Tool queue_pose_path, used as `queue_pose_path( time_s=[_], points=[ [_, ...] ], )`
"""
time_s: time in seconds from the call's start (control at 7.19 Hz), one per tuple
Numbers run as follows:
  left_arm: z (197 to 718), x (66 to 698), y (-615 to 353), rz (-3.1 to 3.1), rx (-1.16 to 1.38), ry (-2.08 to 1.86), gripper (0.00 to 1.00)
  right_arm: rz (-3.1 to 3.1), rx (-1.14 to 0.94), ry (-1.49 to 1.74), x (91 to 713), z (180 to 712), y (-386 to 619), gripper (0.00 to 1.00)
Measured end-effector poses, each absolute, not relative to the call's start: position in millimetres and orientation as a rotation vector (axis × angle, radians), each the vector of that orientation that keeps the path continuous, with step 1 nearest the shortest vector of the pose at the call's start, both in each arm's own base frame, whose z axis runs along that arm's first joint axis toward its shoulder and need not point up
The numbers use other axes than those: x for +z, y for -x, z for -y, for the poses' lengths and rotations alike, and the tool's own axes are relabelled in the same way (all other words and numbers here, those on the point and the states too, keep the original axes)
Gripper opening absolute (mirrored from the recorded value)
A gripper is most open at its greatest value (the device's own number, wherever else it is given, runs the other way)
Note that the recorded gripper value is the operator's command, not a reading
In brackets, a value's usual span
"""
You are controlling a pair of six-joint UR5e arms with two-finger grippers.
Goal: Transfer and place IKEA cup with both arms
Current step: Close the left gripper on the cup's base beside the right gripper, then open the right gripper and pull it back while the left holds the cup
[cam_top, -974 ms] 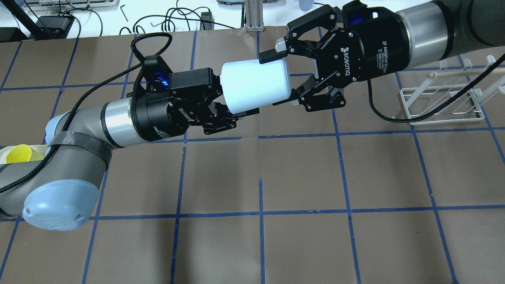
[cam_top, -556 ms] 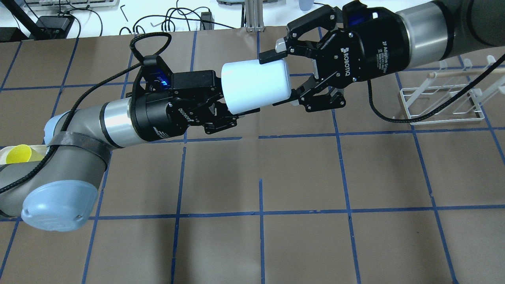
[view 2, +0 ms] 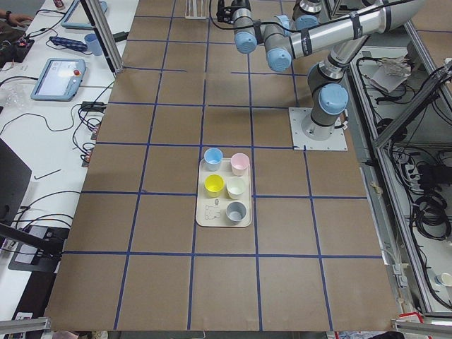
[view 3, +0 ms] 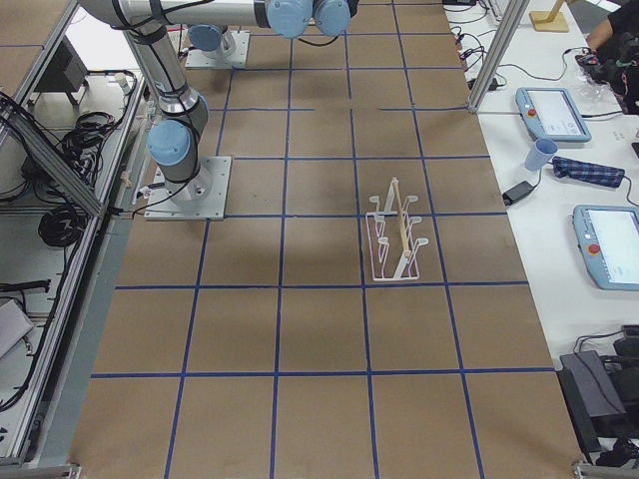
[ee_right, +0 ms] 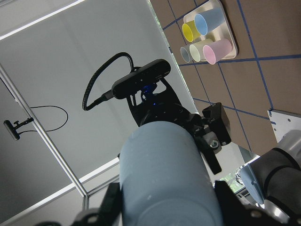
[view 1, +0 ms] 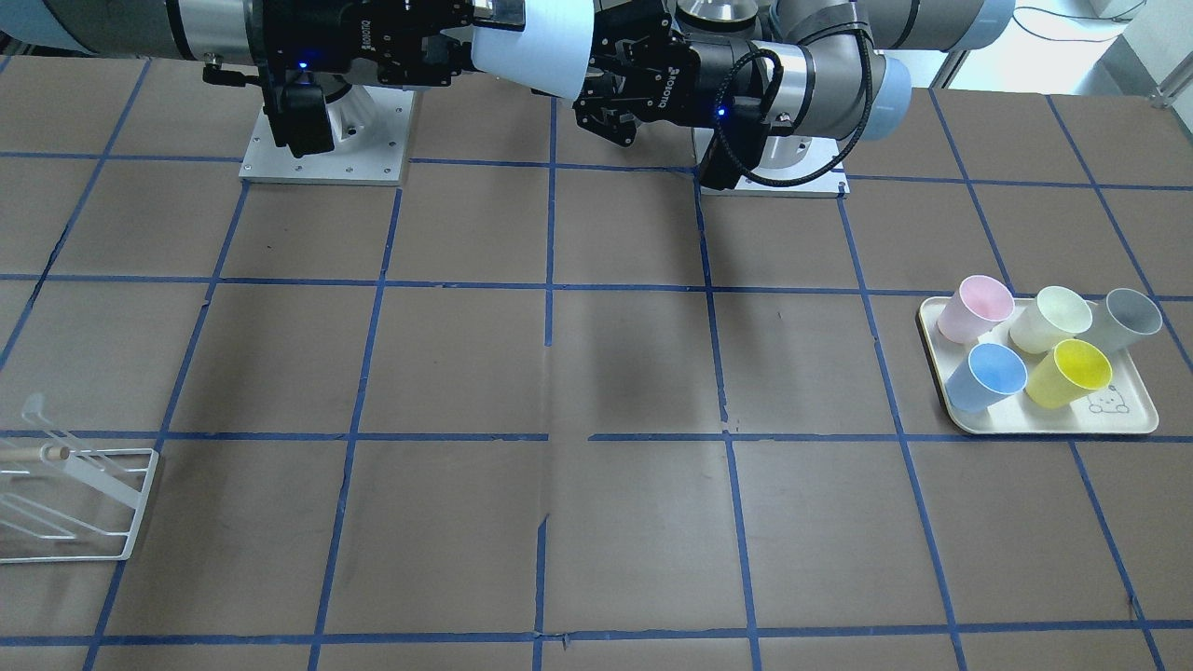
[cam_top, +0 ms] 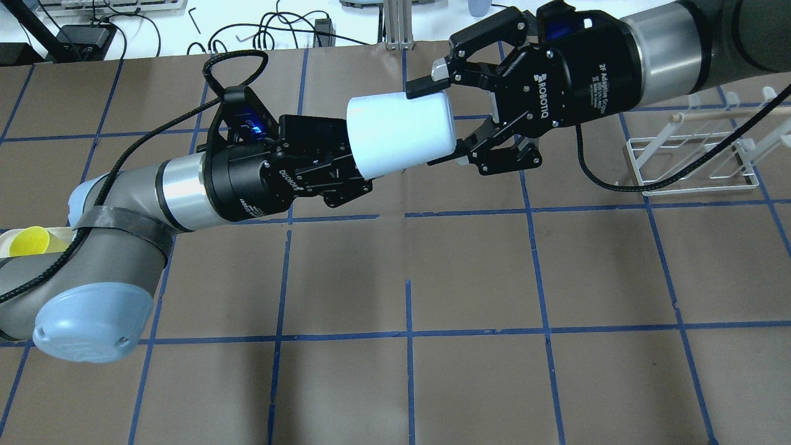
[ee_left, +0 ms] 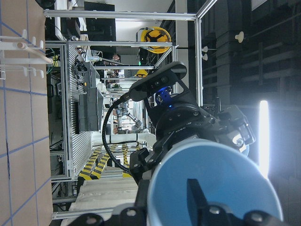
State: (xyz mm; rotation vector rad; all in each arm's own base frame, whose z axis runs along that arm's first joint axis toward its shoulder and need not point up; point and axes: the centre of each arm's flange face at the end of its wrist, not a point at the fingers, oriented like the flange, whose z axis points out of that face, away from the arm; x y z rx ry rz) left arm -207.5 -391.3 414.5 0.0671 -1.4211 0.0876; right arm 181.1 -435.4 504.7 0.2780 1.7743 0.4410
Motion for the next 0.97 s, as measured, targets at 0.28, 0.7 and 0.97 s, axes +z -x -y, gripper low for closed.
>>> queue_pose_path(
  time_s=[0.28, 0.7, 0.97],
  points=[
    [391.1, 415.2, 207.6, 1.421, 0.09, -0.065, 0.0, -1.776, 0.436, -0.273, 505.2, 436.0, -181.1, 1.0],
    [391.1, 415.3, 207.5, 1.422, 0.09, -0.064, 0.0, -1.78, 0.431, -0.268, 507.6, 436.5, -180.9, 1.0],
    [390.0, 416.4, 207.7, 1.431, 0.092, -0.059, 0.0, -1.782, 0.424, -0.269, 509.6, 438.2, -178.5, 1.0]
  ],
)
